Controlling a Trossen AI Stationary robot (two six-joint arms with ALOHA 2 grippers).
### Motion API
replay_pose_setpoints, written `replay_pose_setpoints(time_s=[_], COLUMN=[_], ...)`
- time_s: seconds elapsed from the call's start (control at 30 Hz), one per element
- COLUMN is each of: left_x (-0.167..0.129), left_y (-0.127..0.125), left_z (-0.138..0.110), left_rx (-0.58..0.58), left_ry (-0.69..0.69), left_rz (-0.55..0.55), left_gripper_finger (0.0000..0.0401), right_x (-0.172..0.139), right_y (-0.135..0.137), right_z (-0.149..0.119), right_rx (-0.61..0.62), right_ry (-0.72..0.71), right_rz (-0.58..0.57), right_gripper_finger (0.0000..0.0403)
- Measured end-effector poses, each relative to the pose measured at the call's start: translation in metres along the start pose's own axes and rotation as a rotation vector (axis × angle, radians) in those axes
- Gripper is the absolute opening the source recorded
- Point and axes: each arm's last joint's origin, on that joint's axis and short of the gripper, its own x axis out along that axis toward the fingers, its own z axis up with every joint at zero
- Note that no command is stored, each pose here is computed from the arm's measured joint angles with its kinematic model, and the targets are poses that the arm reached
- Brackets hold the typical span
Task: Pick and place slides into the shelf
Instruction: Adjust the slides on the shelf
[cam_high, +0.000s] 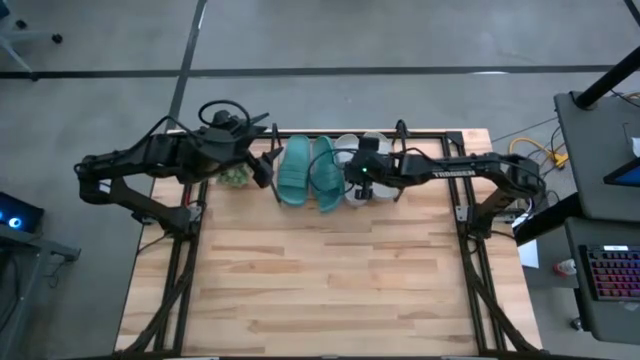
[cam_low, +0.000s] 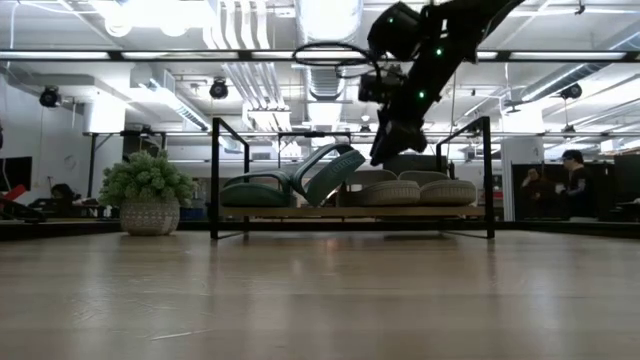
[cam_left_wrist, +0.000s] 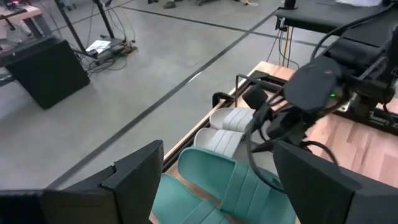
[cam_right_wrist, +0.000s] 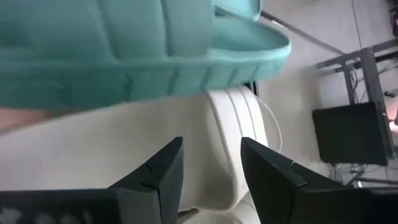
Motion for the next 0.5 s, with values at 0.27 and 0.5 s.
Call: replay_pose_setpoints(time_s=[0.27, 0.5], left_x=[0.001, 0.002], left_y=[0.001, -0.001], left_z=[-0.003, -0.004], left_rx=[0.013, 0.015], left_ry=[0.007, 0.010], left_rz=[0.004, 0.005], left_gripper_finger=[0.0288, 0.0288], right_x=[0.012, 0.020], right_y=[-0.005, -0.006], right_z=[-0.011, -0.016], right_rx=[-0.008, -0.041], right_ry=[0.017, 0.024], right_rz=[-0.024, -0.042], right_gripper_finger=[0.0136, 0.0125])
